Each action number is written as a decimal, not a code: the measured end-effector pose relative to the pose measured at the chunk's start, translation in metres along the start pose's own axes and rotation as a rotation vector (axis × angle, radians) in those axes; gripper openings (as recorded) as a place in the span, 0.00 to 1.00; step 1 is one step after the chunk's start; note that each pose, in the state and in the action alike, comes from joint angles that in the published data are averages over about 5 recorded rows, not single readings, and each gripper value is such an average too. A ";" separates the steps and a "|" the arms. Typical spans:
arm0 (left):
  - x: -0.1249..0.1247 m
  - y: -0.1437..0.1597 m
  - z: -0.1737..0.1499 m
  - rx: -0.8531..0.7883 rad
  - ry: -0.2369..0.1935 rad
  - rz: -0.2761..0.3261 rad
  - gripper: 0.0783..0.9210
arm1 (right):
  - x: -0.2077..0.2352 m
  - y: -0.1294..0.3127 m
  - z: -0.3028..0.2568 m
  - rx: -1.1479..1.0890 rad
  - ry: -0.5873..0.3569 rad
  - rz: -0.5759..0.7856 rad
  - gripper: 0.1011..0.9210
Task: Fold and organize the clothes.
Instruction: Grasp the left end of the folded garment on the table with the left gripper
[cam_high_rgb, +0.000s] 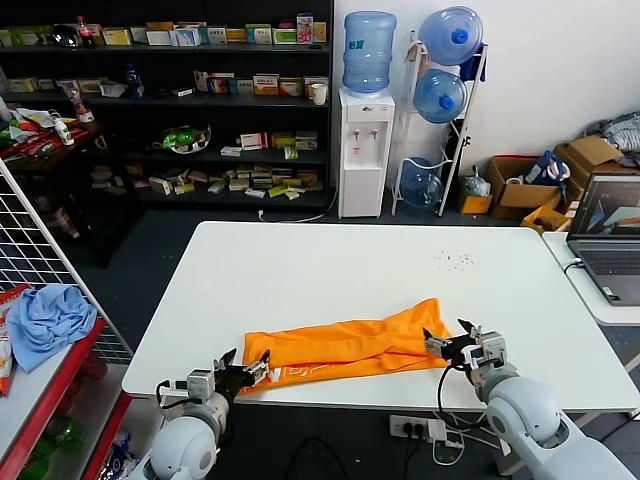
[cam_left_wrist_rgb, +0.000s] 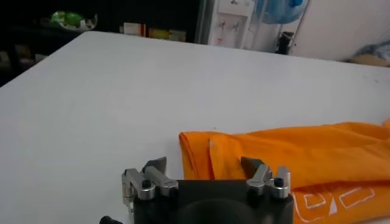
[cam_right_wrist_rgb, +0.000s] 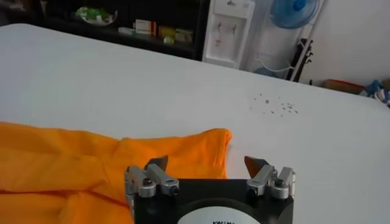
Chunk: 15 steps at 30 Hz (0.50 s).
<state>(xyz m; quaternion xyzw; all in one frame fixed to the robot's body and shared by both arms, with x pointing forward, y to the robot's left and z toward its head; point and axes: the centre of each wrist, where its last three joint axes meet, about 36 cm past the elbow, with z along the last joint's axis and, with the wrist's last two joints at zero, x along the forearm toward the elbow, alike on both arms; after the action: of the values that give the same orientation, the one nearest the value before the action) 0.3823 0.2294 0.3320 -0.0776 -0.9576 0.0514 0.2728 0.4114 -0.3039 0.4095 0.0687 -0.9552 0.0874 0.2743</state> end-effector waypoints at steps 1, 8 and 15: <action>-0.001 0.000 0.001 0.003 0.005 0.000 0.84 | 0.001 0.000 0.000 -0.001 -0.001 0.000 0.88; -0.004 -0.004 0.003 0.007 0.026 0.007 0.59 | 0.003 0.002 -0.003 -0.008 -0.015 0.003 0.88; -0.005 -0.009 0.004 -0.005 0.027 0.027 0.35 | 0.004 0.002 -0.004 -0.019 -0.032 0.017 0.88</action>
<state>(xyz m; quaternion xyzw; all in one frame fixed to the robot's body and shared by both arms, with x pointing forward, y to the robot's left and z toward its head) 0.3831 0.2198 0.3277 -0.0917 -0.9529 0.0514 0.2846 0.4099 -0.3017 0.4146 0.0594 -0.9608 0.0796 0.2588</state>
